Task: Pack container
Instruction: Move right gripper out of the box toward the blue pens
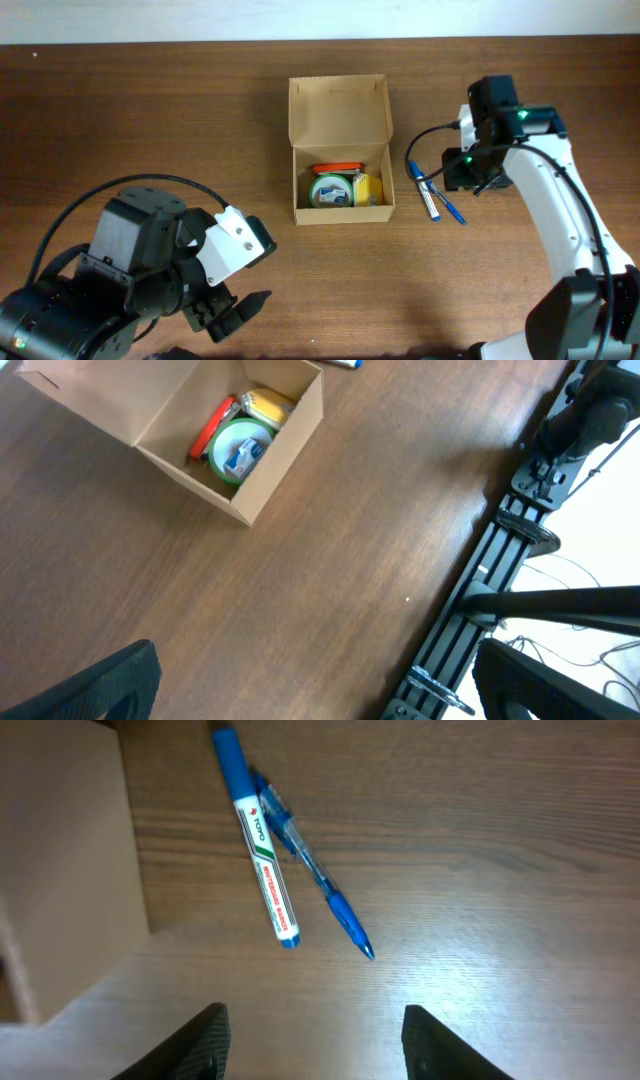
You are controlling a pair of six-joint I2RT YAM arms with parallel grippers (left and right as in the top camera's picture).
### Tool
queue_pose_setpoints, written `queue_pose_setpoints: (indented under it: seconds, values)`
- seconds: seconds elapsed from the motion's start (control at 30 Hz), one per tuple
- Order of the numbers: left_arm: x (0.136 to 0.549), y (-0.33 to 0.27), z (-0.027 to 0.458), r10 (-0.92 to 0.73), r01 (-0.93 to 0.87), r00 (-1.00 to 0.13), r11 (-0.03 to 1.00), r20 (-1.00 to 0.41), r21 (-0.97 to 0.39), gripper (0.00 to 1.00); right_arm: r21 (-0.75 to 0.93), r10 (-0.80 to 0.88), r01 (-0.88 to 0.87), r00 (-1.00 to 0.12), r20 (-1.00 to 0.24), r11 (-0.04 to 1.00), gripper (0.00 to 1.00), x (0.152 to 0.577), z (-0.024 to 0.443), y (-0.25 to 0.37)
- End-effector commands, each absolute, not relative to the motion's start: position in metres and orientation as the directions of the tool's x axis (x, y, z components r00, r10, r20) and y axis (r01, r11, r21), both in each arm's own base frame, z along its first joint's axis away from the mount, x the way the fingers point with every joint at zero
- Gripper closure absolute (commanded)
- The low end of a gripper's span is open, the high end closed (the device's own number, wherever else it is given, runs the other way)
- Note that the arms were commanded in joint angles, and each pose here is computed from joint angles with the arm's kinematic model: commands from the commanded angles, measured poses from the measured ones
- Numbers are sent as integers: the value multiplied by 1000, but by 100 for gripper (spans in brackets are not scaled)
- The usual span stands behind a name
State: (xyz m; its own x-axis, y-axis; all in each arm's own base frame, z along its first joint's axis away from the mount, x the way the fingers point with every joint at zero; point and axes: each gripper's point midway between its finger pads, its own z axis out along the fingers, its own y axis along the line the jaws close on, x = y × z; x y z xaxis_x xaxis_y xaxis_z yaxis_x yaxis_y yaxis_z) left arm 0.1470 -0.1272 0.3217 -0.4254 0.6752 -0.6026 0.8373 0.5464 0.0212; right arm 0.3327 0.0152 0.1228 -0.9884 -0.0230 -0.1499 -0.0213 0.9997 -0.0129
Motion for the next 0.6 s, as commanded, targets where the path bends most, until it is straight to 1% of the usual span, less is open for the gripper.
queue_pose_setpoints:
  seconds: [0.0, 0.17, 0.27, 0.33, 0.57]
  values:
    - [146, -128, 323, 668, 838, -426, 546, -611, 12, 0, 8, -54, -55, -988, -142, 998, 47, 326, 103, 18]
    - [146, -128, 323, 668, 838, -426, 546, -611, 12, 0, 101, -60, -82, -977, -205, 991, 49, 333, 70, 35]
    - [146, -128, 323, 668, 838, -426, 546, -611, 12, 0, 108, -66, -91, -974, -215, 990, 49, 331, 54, 37]
    - [146, -128, 323, 668, 838, -426, 546, -611, 12, 0, 139, -80, -113, -971, -224, 984, 50, 329, 46, 43]
    - [146, -128, 323, 668, 838, -426, 545, -611, 12, 0, 163, -80, -126, -961, -263, 979, 50, 329, 28, 48]
